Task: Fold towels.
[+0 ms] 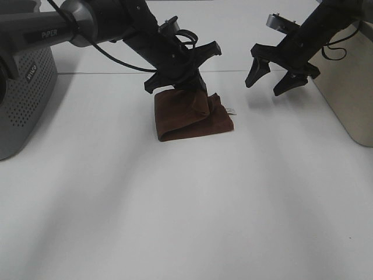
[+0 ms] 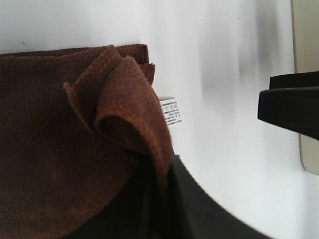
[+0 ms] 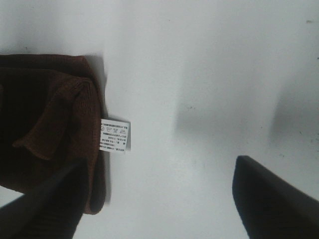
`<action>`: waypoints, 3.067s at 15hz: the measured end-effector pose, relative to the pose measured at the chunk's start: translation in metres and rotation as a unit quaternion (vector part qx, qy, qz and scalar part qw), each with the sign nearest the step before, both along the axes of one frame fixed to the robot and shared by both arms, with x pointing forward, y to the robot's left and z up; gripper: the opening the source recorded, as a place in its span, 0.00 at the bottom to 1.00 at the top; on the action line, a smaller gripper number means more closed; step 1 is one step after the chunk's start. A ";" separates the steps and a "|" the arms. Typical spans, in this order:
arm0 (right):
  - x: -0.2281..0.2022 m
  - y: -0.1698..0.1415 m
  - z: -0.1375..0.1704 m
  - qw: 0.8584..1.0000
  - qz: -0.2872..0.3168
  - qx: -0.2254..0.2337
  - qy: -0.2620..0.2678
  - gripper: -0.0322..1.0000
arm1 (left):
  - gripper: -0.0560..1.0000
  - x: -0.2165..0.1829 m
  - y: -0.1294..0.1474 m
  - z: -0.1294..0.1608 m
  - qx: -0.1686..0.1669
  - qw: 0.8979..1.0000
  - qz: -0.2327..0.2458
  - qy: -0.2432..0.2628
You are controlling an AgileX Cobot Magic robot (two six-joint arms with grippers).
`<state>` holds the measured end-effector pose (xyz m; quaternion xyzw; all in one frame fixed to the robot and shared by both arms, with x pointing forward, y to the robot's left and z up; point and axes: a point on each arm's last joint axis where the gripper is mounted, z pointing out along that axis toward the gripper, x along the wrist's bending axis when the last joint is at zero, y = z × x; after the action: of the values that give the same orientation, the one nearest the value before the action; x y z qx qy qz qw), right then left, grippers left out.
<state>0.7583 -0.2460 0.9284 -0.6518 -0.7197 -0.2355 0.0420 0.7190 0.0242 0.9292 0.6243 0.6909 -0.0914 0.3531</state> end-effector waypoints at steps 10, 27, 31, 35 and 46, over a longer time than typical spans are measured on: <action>-0.005 0.005 0.001 0.999 0.006 0.031 0.026 0.78 | 0.71 0.004 0.000 0.004 -0.027 0.999 -0.004 -0.019; -0.012 0.092 -0.041 0.970 0.062 0.221 0.076 0.70 | 0.71 0.015 0.090 -0.016 0.158 0.984 -0.051 0.058; -0.003 0.051 -0.045 0.973 0.026 0.219 0.069 0.70 | 0.71 0.015 0.090 -0.016 0.158 0.984 -0.052 0.059; -0.001 0.031 -0.044 0.978 0.019 0.199 0.066 0.70 | 0.71 0.014 0.090 -0.016 0.159 0.984 -0.054 0.064; -0.068 0.079 0.172 0.986 0.059 -0.088 -0.127 0.70 | 0.71 -0.037 0.127 0.208 0.248 0.957 -0.051 -0.140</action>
<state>0.6901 -0.1671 1.1003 -0.5740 -0.7743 -0.2492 -0.0936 0.6822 0.1514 1.1373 0.7332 0.6029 0.1529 0.2749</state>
